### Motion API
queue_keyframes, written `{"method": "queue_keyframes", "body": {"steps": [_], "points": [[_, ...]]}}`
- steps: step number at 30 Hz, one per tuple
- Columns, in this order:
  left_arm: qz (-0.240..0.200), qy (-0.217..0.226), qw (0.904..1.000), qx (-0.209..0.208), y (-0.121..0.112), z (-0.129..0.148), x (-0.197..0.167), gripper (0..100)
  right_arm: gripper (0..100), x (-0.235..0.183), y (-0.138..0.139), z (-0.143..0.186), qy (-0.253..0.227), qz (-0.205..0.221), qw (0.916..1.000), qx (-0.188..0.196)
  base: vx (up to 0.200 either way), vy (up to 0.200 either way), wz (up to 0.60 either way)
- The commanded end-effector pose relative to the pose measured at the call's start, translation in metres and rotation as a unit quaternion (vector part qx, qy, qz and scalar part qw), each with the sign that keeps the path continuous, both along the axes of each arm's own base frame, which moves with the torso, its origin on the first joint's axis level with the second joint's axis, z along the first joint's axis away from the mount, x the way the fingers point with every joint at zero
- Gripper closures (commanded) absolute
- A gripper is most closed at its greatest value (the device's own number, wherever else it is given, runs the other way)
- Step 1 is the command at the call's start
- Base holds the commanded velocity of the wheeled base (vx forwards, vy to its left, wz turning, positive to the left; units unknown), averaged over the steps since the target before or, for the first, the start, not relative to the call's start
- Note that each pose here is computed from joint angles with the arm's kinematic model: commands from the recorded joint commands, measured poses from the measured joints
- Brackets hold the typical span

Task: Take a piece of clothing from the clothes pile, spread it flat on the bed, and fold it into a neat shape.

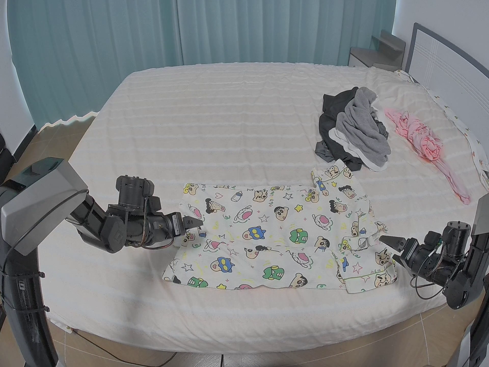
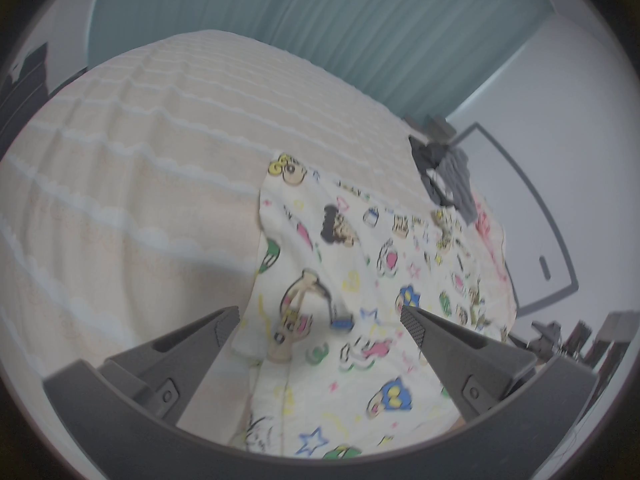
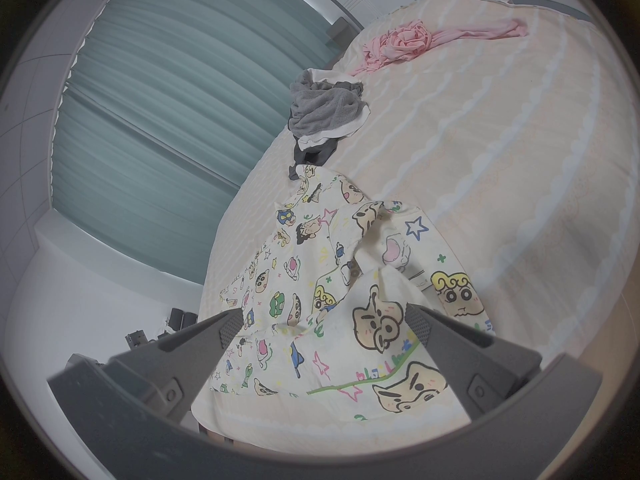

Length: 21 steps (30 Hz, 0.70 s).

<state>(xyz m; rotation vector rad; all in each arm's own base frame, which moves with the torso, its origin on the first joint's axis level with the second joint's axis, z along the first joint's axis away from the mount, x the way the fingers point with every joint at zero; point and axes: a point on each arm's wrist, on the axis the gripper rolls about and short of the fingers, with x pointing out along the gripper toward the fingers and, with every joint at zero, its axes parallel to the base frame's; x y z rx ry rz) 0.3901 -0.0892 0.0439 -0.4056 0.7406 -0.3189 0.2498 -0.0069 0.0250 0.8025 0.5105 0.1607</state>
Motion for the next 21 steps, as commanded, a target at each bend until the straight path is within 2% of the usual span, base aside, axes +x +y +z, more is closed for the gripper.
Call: {"method": "queue_keyframes", "body": {"steps": [1,8,21], "points": [[-0.017,0.02,0.9995,0.02,0.006,-0.006,-0.01,0,0,0.0,0.002,0.0,-0.003,0.005,1.0,0.0,0.0,0.0,0.0],[-0.039,0.028,0.9985,0.027,-0.008,-0.02,-0.011,0,0,0.0,0.003,0.0,-0.003,0.006,1.0,0.0,0.0,0.0,0.0],[-0.05,0.04,0.9977,0.022,-0.011,-0.03,-0.012,0,0,-0.002,0.003,-0.002,0.004,0.007,1.0,0.0,0.0,0.0,0.0]]}}
